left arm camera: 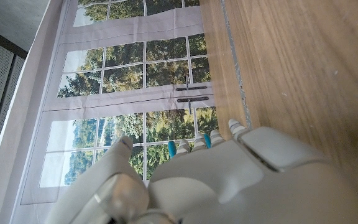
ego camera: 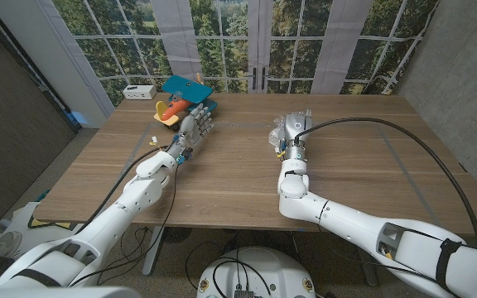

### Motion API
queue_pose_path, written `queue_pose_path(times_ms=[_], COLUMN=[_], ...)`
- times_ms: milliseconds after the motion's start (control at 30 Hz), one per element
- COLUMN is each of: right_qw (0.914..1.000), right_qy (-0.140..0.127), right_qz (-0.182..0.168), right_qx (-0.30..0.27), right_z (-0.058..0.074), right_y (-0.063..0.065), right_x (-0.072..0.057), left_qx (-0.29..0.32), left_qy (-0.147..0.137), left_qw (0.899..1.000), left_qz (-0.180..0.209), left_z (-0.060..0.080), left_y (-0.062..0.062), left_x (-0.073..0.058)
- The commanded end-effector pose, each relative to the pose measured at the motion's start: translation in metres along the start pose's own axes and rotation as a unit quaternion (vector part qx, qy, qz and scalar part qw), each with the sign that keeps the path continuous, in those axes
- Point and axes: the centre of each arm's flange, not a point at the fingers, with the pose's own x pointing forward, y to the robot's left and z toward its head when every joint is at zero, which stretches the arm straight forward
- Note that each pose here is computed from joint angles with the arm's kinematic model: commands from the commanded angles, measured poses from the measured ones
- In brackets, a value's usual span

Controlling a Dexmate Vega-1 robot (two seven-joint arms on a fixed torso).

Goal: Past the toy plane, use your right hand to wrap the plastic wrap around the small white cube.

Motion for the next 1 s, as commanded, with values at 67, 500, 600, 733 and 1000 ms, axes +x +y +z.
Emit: queue_pose_path(times_ms=[67,500,600,733,1000], right_qw=[0.9963,0.9981,0.9991,0.9978,0.992], right_qy=[0.006,-0.012,-0.024,-0.06,-0.093], right_qz=[0.056,0.016,-0.012,-0.026,-0.024], right_qx=[-0.065,-0.059,-0.032,0.011,0.082], right_z=[-0.008,0.0,0.0,-0.001,-0.005], right_y=[0.007,-0.002,-0.007,-0.015,-0.025], right_x=[-0.01,-0.015,-0.014,-0.013,-0.011], left_qx=[0.002,0.005,0.004,0.004,0.002], left_qy=[-0.003,-0.002,-0.002,-0.003,-0.003], left_qw=[1.0,1.0,1.0,1.0,1.0], left_qz=[-0.004,-0.005,-0.004,-0.002,0.0], left_z=[0.003,0.003,0.003,0.003,0.002], left_y=[-0.001,-0.004,-0.004,-0.004,-0.004], left_x=[0.001,-0.002,-0.003,-0.004,-0.005])
